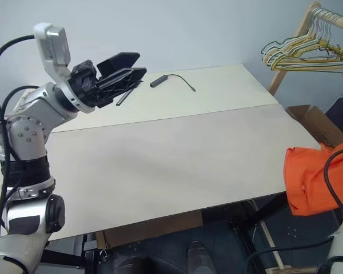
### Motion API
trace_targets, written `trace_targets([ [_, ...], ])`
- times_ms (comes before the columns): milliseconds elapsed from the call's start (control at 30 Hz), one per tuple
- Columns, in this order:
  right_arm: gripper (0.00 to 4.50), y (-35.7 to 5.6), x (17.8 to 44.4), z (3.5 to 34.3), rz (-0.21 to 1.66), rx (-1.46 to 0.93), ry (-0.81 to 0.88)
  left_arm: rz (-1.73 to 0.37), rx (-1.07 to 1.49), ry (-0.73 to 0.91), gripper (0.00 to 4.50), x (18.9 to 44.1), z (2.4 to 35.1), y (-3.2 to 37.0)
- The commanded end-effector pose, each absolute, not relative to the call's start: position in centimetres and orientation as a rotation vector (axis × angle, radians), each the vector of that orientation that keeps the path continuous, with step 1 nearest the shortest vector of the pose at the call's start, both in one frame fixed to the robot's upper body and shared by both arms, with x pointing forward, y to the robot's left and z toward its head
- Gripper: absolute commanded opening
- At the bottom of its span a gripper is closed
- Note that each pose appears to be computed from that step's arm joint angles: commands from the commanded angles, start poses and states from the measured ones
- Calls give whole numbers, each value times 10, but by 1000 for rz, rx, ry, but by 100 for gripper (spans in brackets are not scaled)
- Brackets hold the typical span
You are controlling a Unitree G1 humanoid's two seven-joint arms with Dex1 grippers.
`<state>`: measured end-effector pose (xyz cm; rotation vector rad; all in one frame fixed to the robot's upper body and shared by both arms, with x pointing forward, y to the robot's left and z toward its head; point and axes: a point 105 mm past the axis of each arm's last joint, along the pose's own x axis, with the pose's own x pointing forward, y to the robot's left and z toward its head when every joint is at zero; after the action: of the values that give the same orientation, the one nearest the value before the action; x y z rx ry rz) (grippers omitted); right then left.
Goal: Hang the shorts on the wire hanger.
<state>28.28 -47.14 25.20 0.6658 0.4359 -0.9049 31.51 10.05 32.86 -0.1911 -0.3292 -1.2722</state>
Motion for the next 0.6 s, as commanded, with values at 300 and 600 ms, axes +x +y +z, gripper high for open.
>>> trace_targets([
  [300, 0, -464, 280, 235, -909, 692, 487, -1351, -134, -361, 449, 307, 333, 94],
  [600, 203, -470, 275, 239, -969, 633, 457, -1345, -129, -366, 450, 309, 336, 92],
])
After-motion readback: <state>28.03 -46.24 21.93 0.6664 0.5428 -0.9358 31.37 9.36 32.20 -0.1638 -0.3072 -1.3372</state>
